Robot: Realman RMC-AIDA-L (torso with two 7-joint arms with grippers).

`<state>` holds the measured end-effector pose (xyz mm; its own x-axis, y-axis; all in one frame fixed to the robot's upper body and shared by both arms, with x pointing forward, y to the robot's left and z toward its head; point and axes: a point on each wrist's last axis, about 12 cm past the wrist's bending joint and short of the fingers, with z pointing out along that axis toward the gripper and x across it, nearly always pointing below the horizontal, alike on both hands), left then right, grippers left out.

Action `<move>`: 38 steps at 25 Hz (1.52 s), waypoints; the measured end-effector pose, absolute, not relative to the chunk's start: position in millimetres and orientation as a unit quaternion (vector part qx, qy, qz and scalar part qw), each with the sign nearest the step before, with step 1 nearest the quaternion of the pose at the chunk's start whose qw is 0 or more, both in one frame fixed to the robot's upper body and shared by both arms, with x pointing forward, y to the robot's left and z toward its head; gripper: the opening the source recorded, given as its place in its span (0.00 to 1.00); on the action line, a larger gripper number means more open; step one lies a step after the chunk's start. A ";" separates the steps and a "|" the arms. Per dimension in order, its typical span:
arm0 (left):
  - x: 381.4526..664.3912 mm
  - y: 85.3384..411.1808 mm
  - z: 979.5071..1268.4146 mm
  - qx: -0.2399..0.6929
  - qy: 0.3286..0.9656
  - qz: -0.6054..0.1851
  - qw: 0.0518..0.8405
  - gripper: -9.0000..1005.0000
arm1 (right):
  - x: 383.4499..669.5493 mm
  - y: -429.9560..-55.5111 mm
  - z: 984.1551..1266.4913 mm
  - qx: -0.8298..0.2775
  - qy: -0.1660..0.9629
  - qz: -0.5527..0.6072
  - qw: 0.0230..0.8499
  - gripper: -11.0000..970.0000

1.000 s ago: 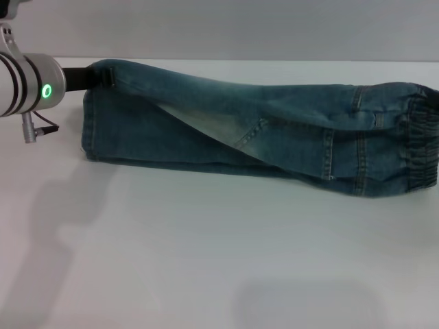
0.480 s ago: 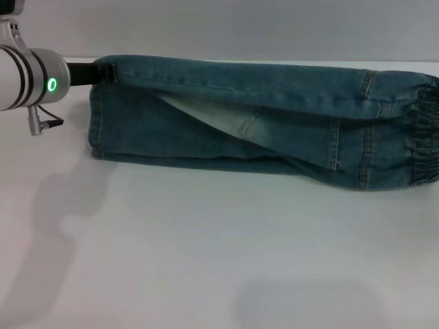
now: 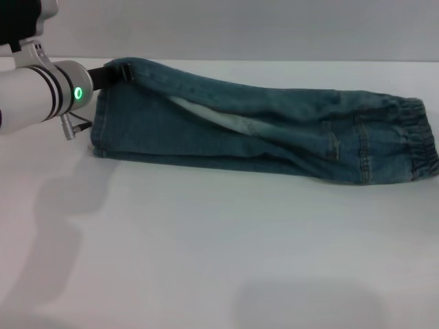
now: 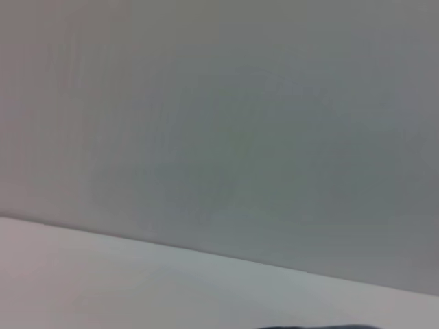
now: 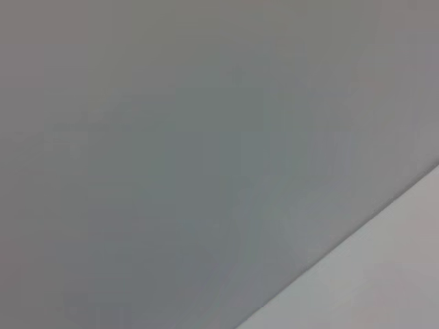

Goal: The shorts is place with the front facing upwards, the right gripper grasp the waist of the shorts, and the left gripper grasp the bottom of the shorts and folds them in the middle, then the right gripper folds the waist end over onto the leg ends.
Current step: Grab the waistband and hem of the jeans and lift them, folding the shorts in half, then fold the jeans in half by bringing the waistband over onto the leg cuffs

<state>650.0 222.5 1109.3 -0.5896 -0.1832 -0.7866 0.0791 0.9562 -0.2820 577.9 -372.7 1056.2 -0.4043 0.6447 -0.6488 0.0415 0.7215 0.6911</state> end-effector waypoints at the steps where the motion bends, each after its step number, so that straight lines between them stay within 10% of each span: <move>1: 650.4 221.9 1109.1 -0.028 0.880 -0.146 0.452 0.25 | 579.6 -374.7 1056.6 0.220 0.784 0.292 0.503 0.13; 8: 643.4 220.1 1120.7 -0.009 0.878 -0.157 0.452 0.26 | 571.2 -391.3 1060.0 0.215 0.784 0.256 0.524 0.41; 22: 641.2 210.6 1124.9 0.028 0.883 -0.156 0.441 0.74 | 540.9 -371.6 1034.3 0.194 0.801 0.283 0.491 0.77; 38: 643.7 202.9 1127.6 0.047 0.885 -0.157 0.437 0.82 | 548.0 -352.1 1030.3 0.181 0.806 0.310 0.470 0.73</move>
